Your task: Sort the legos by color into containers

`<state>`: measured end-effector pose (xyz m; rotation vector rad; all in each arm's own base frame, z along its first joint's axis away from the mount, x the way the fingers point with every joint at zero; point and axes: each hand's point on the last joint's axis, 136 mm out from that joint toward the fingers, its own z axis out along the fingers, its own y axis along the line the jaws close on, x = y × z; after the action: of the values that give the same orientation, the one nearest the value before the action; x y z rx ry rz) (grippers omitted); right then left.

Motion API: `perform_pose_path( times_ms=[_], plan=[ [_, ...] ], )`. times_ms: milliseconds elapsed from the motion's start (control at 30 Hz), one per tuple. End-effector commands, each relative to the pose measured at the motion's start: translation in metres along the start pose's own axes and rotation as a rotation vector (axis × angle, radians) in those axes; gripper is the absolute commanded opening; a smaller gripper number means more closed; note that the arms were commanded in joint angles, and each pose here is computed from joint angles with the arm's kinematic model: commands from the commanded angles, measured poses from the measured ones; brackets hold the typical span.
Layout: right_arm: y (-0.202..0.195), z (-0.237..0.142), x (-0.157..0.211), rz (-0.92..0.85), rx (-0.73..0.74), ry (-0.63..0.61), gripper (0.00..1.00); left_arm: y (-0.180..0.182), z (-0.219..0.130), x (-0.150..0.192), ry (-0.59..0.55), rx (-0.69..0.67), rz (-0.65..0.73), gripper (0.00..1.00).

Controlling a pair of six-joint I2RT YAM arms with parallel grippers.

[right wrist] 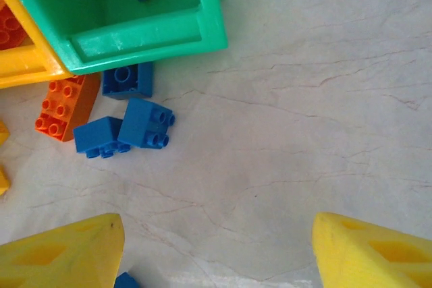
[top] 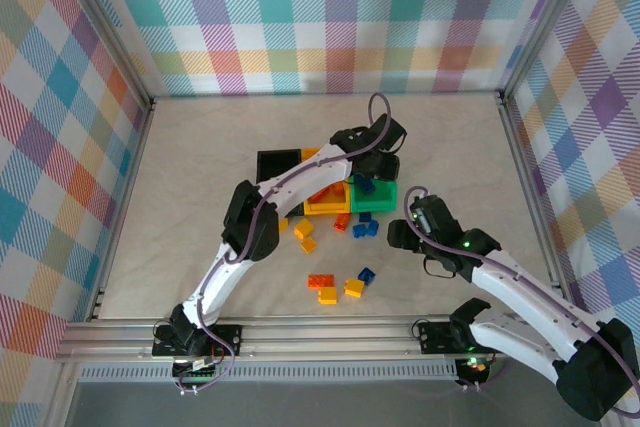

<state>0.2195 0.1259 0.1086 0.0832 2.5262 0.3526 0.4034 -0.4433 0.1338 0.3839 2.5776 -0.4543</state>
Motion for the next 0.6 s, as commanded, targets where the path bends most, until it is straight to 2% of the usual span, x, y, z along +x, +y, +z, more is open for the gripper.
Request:
perform_pose_path(
  times_ms=[0, 100, 333, 400, 567],
  plan=[
    [0.010, 0.009, 0.013, 0.016, -0.063, 0.063, 0.73, 0.004, -0.008, -0.002, 0.034, -0.010, -0.001, 0.56],
    [0.022, 0.021, 0.016, 0.036, -0.111, 0.094, 0.73, -0.004, -0.021, -0.013, -0.002, 0.014, -0.010, 0.73],
    [0.042, 0.051, 0.006, 0.079, -0.141, 0.116, 0.74, -0.012, -0.100, -0.034, -0.127, 0.096, -0.032, 0.90],
    [0.046, 0.059, 0.001, 0.088, -0.142, 0.110, 0.74, -0.004, -0.119, -0.026, -0.164, 0.111, -0.041, 0.99],
    [0.053, 0.072, -0.012, 0.112, -0.134, 0.087, 0.73, 0.037, -0.142, 0.031, -0.149, 0.074, -0.073, 1.00]
  ],
)
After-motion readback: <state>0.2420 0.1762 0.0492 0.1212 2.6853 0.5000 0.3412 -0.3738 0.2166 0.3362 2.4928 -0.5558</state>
